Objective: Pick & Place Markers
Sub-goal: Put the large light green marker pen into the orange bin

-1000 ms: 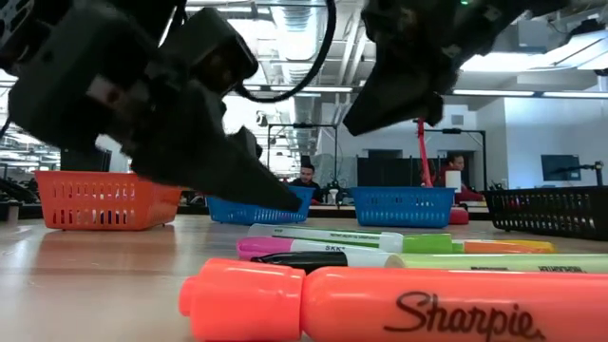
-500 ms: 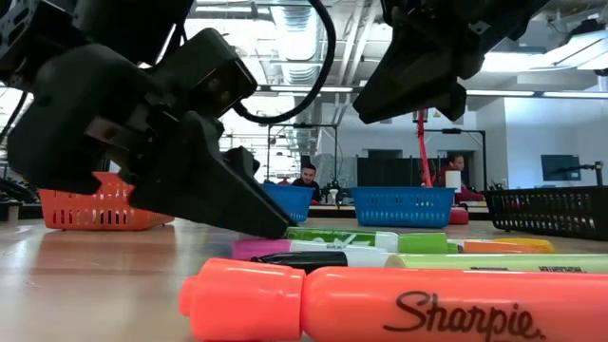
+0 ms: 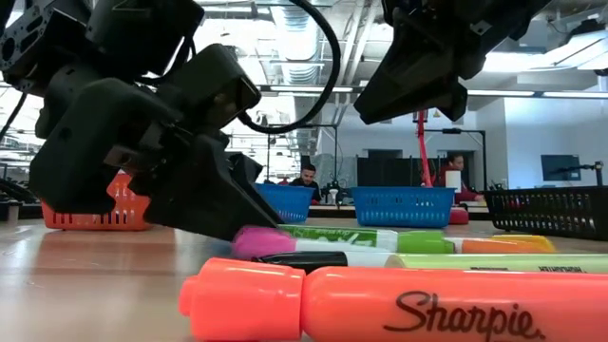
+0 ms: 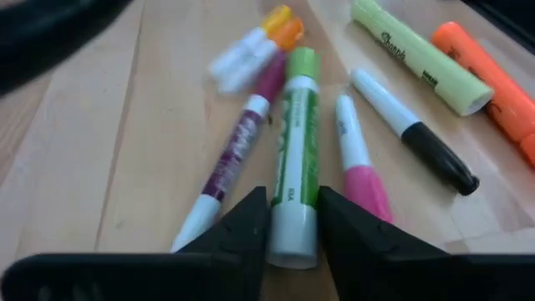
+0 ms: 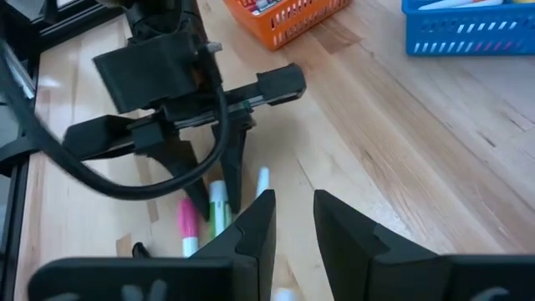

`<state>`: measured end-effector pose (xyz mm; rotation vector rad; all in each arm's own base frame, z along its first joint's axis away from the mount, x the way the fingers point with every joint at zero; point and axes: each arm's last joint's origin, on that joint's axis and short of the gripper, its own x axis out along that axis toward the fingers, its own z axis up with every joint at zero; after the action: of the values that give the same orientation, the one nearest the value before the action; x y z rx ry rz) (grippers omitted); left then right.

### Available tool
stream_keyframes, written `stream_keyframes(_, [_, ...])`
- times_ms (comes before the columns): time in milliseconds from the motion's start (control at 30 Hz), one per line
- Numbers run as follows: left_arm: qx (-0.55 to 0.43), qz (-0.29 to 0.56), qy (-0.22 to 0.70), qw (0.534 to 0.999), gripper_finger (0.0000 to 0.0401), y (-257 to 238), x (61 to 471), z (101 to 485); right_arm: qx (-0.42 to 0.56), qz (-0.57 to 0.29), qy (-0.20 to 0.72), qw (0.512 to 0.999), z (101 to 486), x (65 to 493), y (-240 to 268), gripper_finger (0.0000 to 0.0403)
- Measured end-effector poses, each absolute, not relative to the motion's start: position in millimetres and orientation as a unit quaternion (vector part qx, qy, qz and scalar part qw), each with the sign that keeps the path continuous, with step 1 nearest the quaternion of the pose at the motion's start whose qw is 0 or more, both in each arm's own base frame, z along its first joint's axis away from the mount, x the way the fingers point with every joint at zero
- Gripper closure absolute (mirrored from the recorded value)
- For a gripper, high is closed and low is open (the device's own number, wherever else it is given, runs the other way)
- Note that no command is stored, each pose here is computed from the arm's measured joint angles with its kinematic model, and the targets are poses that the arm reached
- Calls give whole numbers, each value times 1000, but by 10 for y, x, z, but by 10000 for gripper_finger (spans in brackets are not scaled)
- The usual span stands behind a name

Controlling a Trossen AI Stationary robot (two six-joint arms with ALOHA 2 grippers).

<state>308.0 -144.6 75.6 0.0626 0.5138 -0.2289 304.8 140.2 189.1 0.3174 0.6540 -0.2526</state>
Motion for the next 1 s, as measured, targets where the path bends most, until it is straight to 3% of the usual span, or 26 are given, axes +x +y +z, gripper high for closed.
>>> stream_keyframes(533, [31, -111, 257, 960, 320, -1446, 3067, 809, 155, -123, 319, 927, 1890, 3049, 1402, 327])
stream_keyframes(733, [44, -87, 252, 963, 319, -1461, 2977, 1158, 154, -123, 321, 926, 1887, 3046, 1402, 327])
stream_keyframes(1000, [42, 1, 300, 953, 316, -1329, 2393, 1748, 166, -128, 320, 924, 1886, 3045, 1401, 327])
